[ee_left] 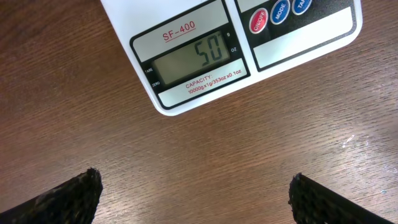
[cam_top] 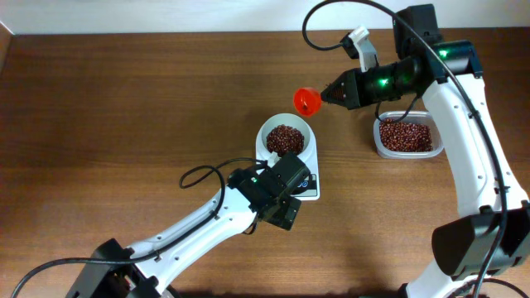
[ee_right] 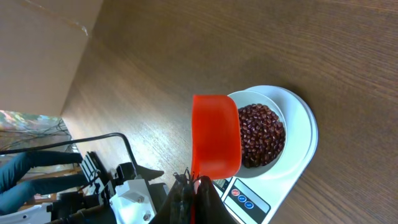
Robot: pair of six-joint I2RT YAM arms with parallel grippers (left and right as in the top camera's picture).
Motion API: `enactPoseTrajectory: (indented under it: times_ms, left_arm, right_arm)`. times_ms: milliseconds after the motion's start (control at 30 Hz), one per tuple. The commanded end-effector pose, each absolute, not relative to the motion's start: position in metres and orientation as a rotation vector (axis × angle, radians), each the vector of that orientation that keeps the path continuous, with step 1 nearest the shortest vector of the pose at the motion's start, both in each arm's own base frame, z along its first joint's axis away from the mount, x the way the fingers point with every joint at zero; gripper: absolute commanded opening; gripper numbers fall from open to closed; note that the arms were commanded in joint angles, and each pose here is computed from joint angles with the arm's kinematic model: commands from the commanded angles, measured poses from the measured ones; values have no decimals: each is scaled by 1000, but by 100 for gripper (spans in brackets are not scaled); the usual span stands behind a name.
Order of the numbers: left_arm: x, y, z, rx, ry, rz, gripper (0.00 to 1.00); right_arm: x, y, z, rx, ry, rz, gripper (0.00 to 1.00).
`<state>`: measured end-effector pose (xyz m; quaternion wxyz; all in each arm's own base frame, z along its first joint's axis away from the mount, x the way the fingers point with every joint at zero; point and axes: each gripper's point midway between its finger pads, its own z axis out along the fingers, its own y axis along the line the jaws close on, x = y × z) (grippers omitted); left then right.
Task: Scoop item into bowl and weigh 50g on scale
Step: 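Move the red scoop right and lower it into the bean tub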
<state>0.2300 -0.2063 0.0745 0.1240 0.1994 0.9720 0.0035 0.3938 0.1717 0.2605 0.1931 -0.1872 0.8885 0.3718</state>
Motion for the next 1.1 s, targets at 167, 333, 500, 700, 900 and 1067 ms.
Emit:
enactPoseTrajectory:
  times_ms: [167,333,500,700,900,1067]
  left_arm:
    - [230,-203,71,574,2840,32,99]
    - [230,-203,71,573,2840,33,99]
    - [230,-203,71,574,2840,32,99]
    - [230,-203,71,573,2840,33,99]
    - [230,-203,71,573,2840,33,99]
    - [230,-203,71,574,2840,32,99]
  right_arm:
    - [419,35,244,-71,2571,852,4]
    - [409,-80,211,343,2720,318,4]
    - [398,-100,177,410,2801,126,4]
    - [404,-97,119,402,2795,152,4]
    - [402,-63,76,344,2789,320,4]
    - [406,-49,77,302,2781,365,5]
